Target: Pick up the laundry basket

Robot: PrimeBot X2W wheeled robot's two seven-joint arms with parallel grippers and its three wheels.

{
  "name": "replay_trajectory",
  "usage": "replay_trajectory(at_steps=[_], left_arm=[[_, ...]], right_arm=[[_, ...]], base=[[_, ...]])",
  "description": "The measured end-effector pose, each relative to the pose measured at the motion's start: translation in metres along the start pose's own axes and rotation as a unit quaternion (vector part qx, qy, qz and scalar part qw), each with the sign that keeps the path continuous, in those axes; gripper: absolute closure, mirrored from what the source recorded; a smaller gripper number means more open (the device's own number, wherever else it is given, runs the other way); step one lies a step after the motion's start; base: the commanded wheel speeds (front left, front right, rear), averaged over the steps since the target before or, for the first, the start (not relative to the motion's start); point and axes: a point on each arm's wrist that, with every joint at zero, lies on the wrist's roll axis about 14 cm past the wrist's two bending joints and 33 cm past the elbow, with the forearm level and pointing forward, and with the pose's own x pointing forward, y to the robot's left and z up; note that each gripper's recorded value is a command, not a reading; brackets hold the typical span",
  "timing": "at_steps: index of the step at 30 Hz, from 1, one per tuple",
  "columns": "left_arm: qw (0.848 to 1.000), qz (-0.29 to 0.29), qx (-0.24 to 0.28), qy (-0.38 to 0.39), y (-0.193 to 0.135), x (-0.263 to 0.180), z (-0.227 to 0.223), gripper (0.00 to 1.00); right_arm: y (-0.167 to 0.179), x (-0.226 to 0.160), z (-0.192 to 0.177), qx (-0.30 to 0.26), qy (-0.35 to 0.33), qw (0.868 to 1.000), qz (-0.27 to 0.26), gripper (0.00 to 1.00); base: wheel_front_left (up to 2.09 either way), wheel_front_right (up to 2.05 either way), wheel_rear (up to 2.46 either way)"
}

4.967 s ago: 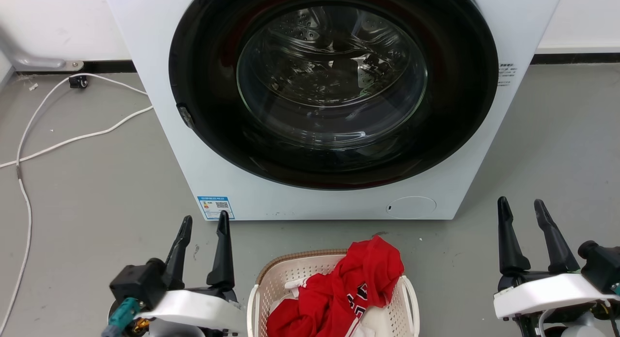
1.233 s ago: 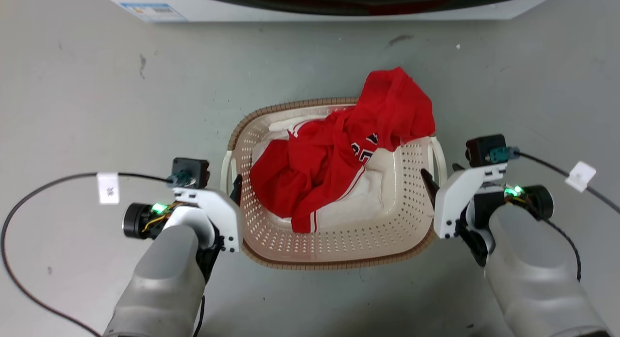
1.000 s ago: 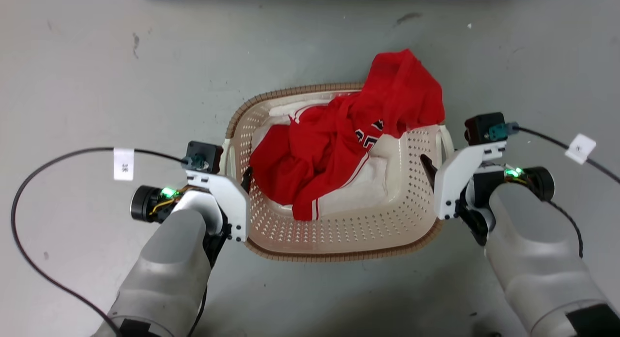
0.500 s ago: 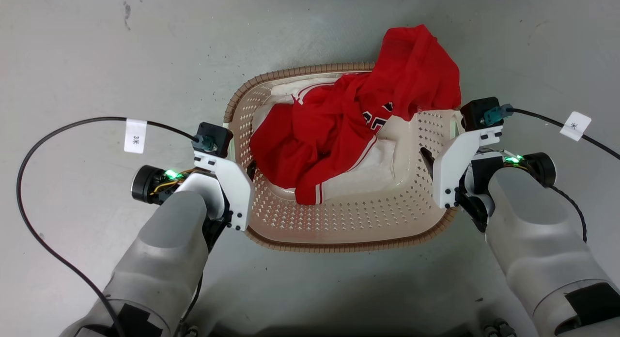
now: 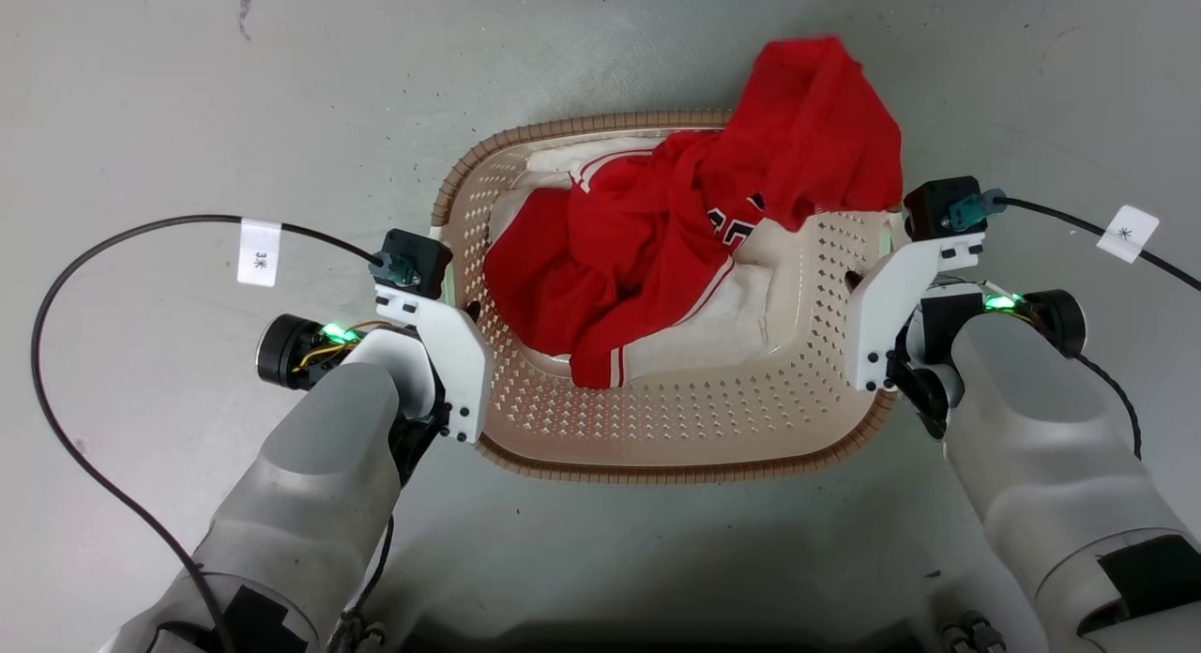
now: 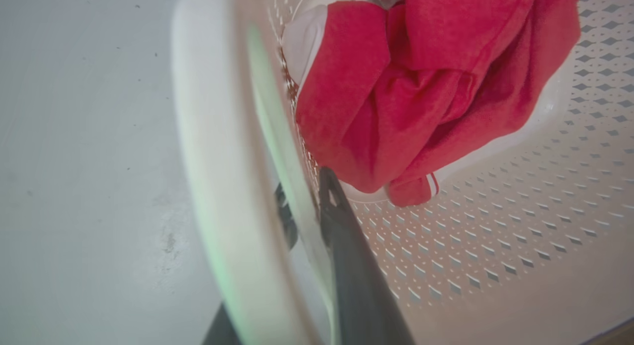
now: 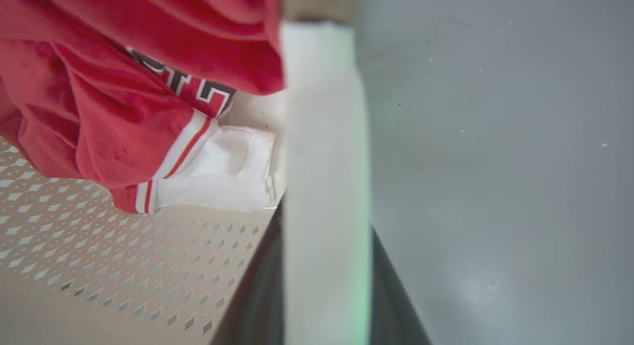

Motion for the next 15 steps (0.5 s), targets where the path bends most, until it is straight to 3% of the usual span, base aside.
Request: replay_trajectory(at_steps=[15], left_arm=[[0.999,-0.03,0.013,0.009,-0.02,-0.037,0.017,1.0]], right_arm=[[-0.002,-0.047,-0.002,-0.001,0.052,0.999,-0.013,1.0]], base=[[0.0,0.0,0.0]])
